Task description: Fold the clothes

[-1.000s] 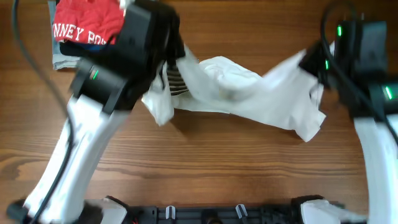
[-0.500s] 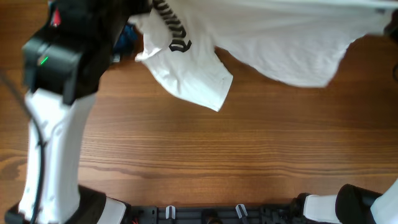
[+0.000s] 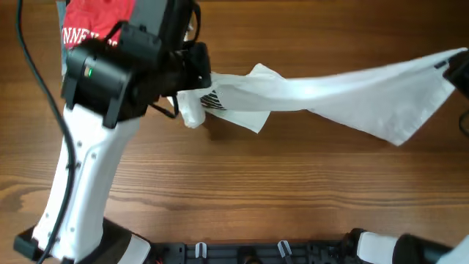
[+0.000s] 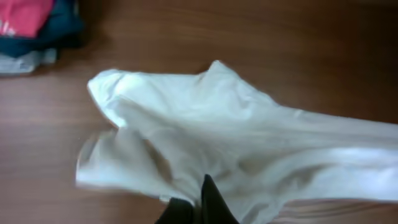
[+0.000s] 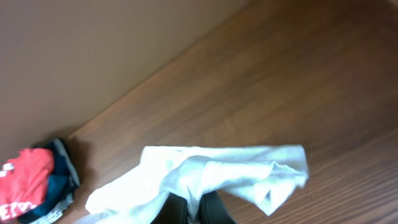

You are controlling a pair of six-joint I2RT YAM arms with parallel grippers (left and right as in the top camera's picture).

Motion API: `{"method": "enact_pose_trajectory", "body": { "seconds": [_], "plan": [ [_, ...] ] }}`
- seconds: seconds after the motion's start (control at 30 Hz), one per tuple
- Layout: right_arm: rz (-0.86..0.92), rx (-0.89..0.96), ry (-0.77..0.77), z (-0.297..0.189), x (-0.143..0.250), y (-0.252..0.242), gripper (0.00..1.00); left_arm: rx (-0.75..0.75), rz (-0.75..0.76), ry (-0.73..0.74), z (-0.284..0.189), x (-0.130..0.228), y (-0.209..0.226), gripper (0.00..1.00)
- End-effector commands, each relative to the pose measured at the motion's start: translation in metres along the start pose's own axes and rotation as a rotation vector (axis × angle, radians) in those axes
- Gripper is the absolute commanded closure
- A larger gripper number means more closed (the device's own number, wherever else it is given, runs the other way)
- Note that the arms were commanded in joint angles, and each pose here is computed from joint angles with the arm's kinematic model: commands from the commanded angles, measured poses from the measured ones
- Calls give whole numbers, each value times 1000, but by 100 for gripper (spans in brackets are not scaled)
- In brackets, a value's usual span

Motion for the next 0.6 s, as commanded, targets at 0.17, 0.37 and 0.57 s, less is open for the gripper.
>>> {"method": "enact_pose_trajectory", "body": {
  "seconds": [0.17, 0.37, 0.57],
  "plan": [
    [-7, -104, 66, 116, -50, 9, 96, -14, -43, -258, 84, -89, 2, 96],
    [127, -431, -132, 126, -116, 21, 96, 15, 64, -798, 48, -183, 1, 96],
    [98, -242, -252, 35, -110, -32, 96, 20, 88, -890, -100, -143, 10, 96]
  ]
}}
Point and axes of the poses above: each gripper's point midway between its finger pads, its own z axis out along the fingers, its own y axis along the line the jaws close on, x = y × z, the point moved 8 cm from there along -z, back along the fingers, and after that the axes turned 2 degrees about -z, right-handed, at the moved point
